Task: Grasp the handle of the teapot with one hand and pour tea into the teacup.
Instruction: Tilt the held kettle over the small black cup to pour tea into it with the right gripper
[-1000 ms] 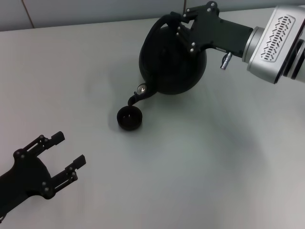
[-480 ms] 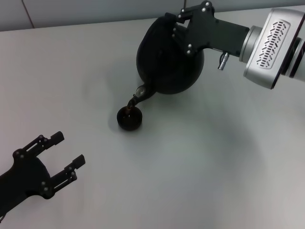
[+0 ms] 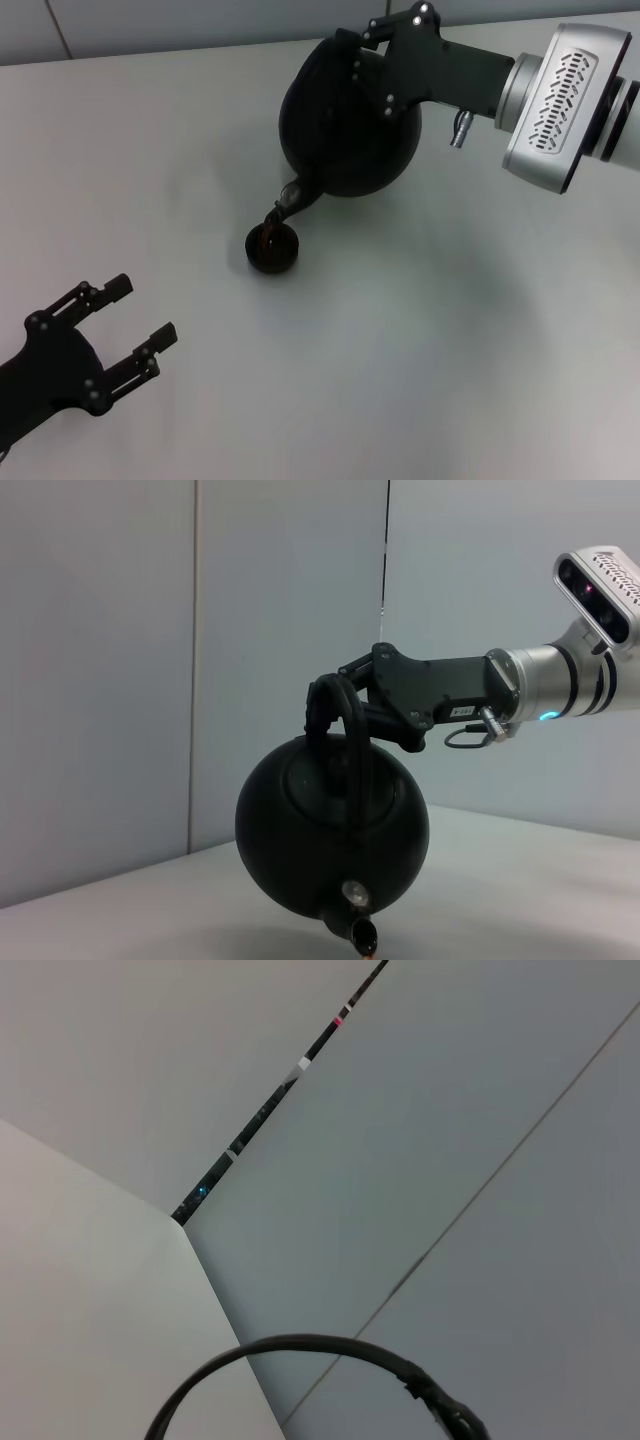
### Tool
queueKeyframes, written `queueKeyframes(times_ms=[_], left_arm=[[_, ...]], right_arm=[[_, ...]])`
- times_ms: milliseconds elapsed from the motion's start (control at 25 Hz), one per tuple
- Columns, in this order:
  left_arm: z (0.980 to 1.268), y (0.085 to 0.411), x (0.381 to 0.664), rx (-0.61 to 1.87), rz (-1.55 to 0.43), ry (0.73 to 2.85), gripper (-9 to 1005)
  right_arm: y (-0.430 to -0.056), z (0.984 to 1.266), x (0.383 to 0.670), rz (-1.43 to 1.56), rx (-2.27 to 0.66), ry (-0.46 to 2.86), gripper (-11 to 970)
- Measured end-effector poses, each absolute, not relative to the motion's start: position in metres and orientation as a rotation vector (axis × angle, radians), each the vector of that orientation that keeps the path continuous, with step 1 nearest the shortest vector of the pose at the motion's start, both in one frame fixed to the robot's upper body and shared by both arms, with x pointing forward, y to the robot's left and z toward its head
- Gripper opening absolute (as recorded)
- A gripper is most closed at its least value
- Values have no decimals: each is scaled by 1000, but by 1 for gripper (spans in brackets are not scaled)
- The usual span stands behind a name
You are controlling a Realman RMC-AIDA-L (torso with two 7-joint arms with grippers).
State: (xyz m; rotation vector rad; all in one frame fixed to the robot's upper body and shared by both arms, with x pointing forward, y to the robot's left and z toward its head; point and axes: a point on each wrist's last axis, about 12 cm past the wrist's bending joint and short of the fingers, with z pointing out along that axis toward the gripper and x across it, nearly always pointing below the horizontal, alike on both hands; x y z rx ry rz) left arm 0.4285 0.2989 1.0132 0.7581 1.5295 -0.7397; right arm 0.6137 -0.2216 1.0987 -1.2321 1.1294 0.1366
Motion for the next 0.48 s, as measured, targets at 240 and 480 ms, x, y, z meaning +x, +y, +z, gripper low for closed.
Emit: queueKeyframes(times_ms=[240,480], left_arm=[[1014,299,429,752,-736,1527,737],[1014,300,429,751,-735,1526,737]], right_arm=[[-222,1098,613,180,-1201,1167,84],[-233,1101,616,324,-1048,1326,85]])
